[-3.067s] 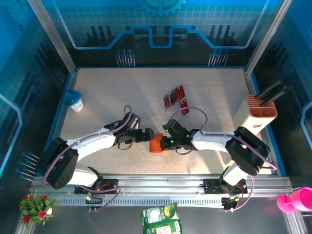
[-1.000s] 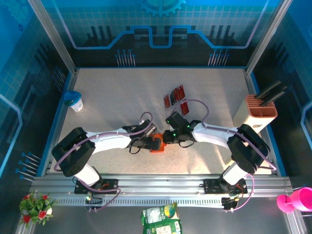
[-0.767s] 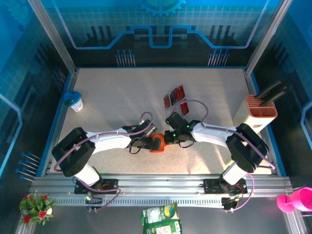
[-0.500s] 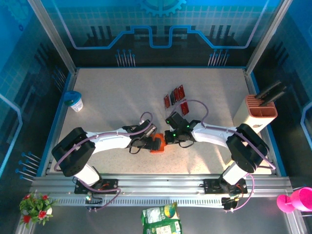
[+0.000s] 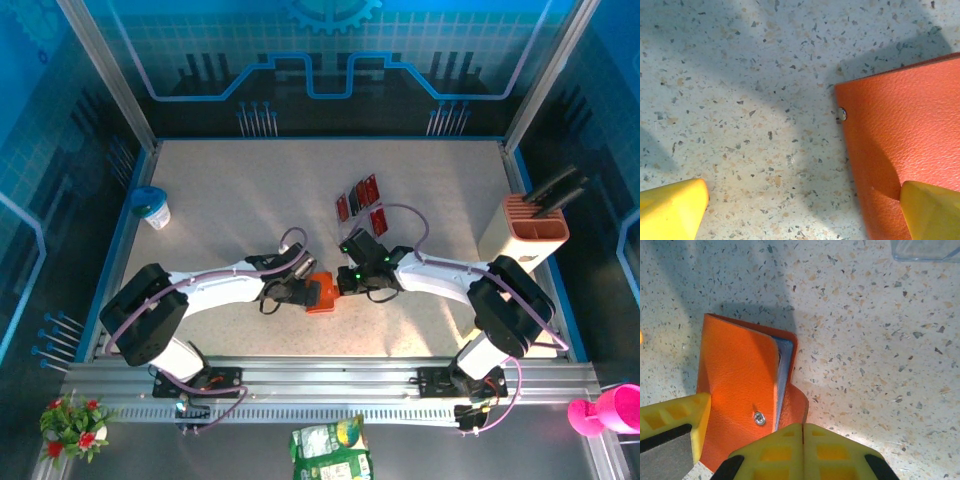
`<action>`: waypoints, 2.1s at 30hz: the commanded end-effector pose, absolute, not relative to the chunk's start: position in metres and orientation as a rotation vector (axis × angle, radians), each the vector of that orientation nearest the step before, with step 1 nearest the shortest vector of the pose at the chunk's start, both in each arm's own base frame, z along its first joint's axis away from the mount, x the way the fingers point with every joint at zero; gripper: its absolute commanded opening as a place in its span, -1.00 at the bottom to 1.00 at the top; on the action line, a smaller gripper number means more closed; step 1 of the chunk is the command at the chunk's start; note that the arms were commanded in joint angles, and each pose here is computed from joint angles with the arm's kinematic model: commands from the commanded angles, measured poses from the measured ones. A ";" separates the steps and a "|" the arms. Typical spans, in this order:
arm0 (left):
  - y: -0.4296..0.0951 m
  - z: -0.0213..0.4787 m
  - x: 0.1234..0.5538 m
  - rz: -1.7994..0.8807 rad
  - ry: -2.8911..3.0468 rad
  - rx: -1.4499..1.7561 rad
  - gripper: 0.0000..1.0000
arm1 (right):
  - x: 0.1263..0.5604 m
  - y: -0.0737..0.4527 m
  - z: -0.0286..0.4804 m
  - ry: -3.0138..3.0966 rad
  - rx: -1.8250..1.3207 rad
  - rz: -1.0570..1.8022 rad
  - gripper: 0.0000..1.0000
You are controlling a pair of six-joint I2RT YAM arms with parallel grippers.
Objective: Put the credit cards into the card holder
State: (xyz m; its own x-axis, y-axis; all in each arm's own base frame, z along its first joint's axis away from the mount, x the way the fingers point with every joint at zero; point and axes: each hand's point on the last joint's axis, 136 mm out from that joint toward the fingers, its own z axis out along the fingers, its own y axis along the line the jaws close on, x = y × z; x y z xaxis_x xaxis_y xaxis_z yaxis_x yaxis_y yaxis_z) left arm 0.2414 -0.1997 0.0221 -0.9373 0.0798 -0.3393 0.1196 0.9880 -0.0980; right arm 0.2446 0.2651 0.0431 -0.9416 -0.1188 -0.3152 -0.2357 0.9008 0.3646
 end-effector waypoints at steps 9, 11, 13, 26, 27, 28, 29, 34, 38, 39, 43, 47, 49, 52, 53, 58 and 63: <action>-0.182 -0.001 0.232 -0.045 2.856 0.166 0.99 | 0.243 0.278 0.054 2.761 -0.271 0.683 -1.00; -0.181 -0.003 0.230 -0.044 2.860 0.167 0.99 | 0.242 0.282 0.052 2.769 -0.282 0.688 -1.00; -0.181 -0.005 0.230 -0.041 2.862 0.168 0.99 | 0.239 0.283 0.046 2.787 -0.291 0.677 -1.00; -0.181 -0.007 0.229 -0.050 2.865 0.167 0.99 | 0.242 0.305 0.042 2.789 -0.328 0.694 -1.00; -0.181 -0.007 0.228 -0.049 2.866 0.167 0.98 | 0.242 0.306 0.042 2.788 -0.329 0.694 -1.00; -0.181 -0.007 0.228 -0.050 2.866 0.167 0.99 | 0.241 0.306 0.041 2.792 -0.331 0.694 -1.00; -0.181 -0.007 0.228 -0.051 2.867 0.168 0.99 | 0.240 0.307 0.040 2.794 -0.334 0.693 -1.00; -0.182 -0.006 0.228 -0.057 2.865 0.170 0.98 | 0.237 0.306 0.034 2.804 -0.332 0.684 -1.00; -0.182 -0.006 0.228 -0.057 2.865 0.168 0.99 | 0.238 0.305 0.030 2.809 -0.323 0.674 -1.00; -0.182 -0.006 0.228 -0.058 2.865 0.167 0.99 | 0.237 0.305 0.029 2.810 -0.324 0.670 -1.00; -0.183 -0.006 0.228 -0.061 2.865 0.168 0.98 | 0.238 0.303 0.025 2.817 -0.319 0.654 -1.00; -0.183 -0.006 0.228 -0.066 2.865 0.170 0.98 | 0.238 0.301 0.019 2.828 -0.316 0.633 -1.00; -0.184 -0.006 0.227 -0.068 2.866 0.169 0.99 | 0.237 0.299 0.015 2.837 -0.314 0.621 -1.00; -0.184 -0.006 0.227 -0.071 2.867 0.169 0.99 | 0.234 0.298 0.012 2.844 -0.313 0.624 -1.00; -0.184 -0.006 0.227 -0.072 2.868 0.170 0.99 | 0.234 0.298 0.013 2.843 -0.312 0.628 -1.00; -0.185 -0.005 0.227 -0.075 2.867 0.170 0.99 | 0.241 0.299 0.030 2.807 -0.298 0.666 -1.00; -0.184 -0.006 0.226 -0.071 2.869 0.171 0.99 | 0.253 0.295 0.048 2.762 -0.255 0.705 -1.00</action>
State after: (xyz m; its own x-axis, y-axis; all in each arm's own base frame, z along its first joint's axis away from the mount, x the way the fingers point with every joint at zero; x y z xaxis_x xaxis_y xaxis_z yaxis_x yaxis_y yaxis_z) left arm 0.2436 -0.2025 0.0166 -0.9375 0.0792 -0.3389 0.1205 0.9874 -0.1026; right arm 0.2459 0.2986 0.0339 -0.9477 -0.1333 -0.2899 -0.2515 0.8712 0.4215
